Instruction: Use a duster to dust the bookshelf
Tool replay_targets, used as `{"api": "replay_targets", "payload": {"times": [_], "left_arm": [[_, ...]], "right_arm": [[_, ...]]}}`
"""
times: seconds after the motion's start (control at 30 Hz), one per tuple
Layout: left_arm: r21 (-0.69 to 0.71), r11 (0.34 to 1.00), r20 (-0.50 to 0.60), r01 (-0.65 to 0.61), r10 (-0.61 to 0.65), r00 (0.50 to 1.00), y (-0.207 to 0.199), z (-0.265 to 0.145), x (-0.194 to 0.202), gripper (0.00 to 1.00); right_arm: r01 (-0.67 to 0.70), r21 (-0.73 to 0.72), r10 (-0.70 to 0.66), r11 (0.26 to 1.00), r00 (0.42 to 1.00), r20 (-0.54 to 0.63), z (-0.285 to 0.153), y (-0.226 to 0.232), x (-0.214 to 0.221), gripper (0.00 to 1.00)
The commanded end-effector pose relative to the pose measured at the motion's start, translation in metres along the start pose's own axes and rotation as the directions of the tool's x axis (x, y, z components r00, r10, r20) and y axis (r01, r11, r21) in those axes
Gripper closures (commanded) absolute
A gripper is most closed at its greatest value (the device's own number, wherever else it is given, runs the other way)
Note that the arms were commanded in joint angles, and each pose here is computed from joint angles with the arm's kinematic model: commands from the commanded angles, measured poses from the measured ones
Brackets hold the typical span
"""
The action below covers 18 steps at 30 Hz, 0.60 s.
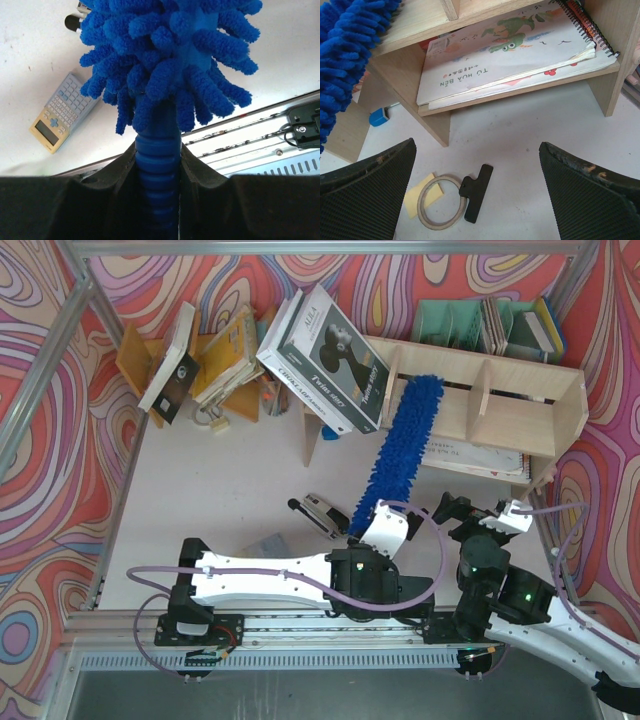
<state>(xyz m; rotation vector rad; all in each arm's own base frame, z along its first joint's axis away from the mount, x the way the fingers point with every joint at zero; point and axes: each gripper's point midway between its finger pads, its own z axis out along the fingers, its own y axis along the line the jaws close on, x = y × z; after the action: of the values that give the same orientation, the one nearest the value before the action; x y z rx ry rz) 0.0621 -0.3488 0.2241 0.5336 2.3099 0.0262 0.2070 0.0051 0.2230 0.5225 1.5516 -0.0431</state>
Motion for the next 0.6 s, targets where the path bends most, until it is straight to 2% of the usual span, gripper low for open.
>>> {"api": "replay_targets", "payload": {"times": [0.0,0.2,0.3,0.57], "left_arm": [[0.057,0.997,0.055,-0.047,0.043,0.998,-0.015,-0.008,-0.011,1.0],[0.049,0.99,0.108,-0.135,0.129,0.986,-0.026,-0.02,-0.018,1.0],[0.062,0.988,0.121,-0.143,0.135,0.983,-0.031,-0.023,-0.019,1.0],[0.006,0.997,0.173,-0.08,0.078,0.982,0.008,-0.03,-0.028,1.0]], "right_arm": [[-0.019,0.018,0.019,1.0,1.0,0.011,0.0,-0.005,-0.001,0.01],[-0.023,0.019,0.023,1.0,1.0,0.012,0.0,-0.005,-0.002,0.01],[-0.026,0.02,0.026,0.999,1.0,0.012,0.0,-0.006,-0.002,0.01],[-0.027,0.02,0.026,0.999,1.0,0.011,0.0,-0.006,-0.002,0.01]]}}
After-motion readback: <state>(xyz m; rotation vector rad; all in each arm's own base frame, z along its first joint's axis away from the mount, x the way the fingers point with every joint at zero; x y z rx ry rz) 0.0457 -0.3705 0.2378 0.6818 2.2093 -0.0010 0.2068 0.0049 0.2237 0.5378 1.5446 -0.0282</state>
